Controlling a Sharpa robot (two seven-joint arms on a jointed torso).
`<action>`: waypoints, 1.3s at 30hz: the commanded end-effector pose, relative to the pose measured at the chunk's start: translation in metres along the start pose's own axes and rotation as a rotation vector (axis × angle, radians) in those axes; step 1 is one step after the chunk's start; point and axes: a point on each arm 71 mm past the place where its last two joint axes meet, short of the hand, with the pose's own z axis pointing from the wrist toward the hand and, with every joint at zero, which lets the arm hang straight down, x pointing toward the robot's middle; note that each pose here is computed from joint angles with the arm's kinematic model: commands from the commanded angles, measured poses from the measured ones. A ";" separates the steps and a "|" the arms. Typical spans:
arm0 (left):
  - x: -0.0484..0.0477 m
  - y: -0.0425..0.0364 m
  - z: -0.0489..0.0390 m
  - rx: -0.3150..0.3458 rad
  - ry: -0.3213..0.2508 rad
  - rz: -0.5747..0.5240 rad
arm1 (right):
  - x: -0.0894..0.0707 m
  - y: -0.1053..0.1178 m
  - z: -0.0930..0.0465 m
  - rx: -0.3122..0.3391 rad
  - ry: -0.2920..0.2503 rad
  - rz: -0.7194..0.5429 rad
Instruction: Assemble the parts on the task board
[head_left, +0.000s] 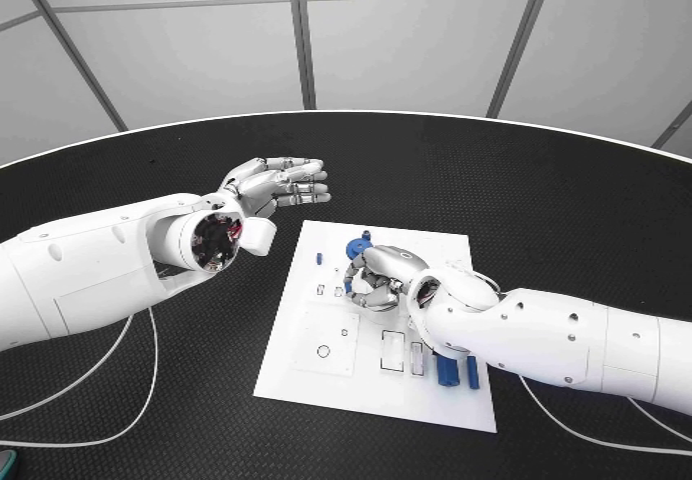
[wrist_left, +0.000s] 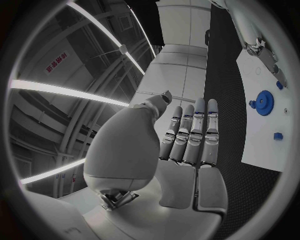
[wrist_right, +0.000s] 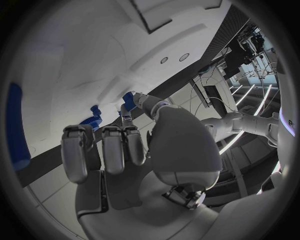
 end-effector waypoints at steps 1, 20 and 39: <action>0.0002 0.0000 0.0000 0.000 0.001 0.000 | 0.000 0.000 0.000 0.002 0.004 -0.001; 0.0000 0.0000 -0.0004 -0.001 0.001 0.000 | 0.005 -0.002 0.001 0.019 0.035 -0.006; -0.0002 0.0001 -0.0006 -0.003 0.001 -0.001 | 0.006 -0.002 0.002 0.034 0.045 -0.008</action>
